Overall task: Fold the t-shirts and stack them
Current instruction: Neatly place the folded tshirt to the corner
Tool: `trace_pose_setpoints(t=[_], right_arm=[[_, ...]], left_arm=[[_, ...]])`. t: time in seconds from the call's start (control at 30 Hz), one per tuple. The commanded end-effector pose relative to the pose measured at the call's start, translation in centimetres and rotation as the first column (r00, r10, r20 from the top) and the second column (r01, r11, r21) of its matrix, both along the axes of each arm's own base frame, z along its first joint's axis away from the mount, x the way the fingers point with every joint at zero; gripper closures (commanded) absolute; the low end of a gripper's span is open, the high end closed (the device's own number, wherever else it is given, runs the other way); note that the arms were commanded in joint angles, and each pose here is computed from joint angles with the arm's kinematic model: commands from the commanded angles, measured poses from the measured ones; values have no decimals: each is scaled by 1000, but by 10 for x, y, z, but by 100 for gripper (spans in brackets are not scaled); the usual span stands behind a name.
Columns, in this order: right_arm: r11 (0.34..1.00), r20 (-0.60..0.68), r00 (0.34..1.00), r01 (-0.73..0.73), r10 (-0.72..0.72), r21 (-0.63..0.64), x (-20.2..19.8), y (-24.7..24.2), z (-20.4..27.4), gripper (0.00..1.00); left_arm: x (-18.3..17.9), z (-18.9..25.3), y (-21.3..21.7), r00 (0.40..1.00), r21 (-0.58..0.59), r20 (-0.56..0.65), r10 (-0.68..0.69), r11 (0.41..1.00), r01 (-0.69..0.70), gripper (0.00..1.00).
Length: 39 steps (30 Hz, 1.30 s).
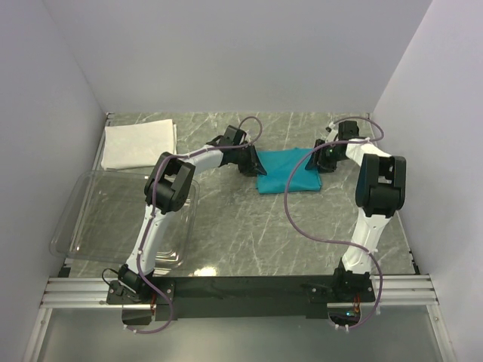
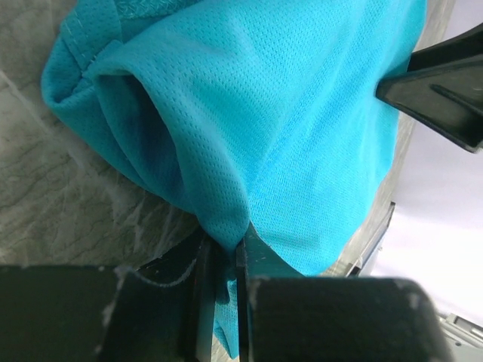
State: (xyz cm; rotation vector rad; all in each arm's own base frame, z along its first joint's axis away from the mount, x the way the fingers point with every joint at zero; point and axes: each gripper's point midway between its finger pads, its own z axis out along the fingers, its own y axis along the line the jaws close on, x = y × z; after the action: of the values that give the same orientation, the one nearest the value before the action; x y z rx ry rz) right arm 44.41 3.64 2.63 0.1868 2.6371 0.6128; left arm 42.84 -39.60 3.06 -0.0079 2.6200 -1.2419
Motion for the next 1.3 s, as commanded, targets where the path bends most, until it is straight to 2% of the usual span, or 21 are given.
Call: trace_pose_setpoints(t=[0.0,0.03,0.07,0.1,0.13,0.2,0.37,0.6,0.73,0.9,1.27], right_arm=[[999,-95,995,-36,39,41,-17,16,-17,52],[998,-90,995,-39,44,50,-17,16,-15,57],[997,-80,996,-45,50,57,-16,17,-12,68],[996,-73,996,-53,58,71,-16,18,-9,74],[994,-66,995,-62,69,91,-16,22,-6,87],[990,-37,996,-79,84,112,-12,25,5,99],[962,65,991,-133,120,238,-5,39,46,100],[936,169,979,-165,116,312,1,46,90,100],[932,167,980,-156,105,328,4,50,94,100],[932,165,981,-156,107,327,10,57,94,100],[917,176,968,-228,178,327,21,107,98,100]], left_arm=[[-11,-22,2,999,12,-43,-18,1000,19,100],[-11,-18,1,999,2,-39,-18,1000,18,100],[-9,-14,-1,1000,-12,-22,-19,1000,18,100],[-10,-12,-1,1000,-19,-19,-19,1000,19,100],[-9,-4,-2,1000,-31,-2,-19,999,19,100],[-6,5,-3,999,-47,23,-25,999,26,100],[0,44,-8,993,-102,112,-33,994,44,100],[14,97,-1,978,-149,207,-6,988,38,100],[21,116,11,970,-148,241,11,989,26,100],[25,119,30,971,-128,240,18,992,13,100],[29,141,49,960,-108,278,8,994,23,100]])
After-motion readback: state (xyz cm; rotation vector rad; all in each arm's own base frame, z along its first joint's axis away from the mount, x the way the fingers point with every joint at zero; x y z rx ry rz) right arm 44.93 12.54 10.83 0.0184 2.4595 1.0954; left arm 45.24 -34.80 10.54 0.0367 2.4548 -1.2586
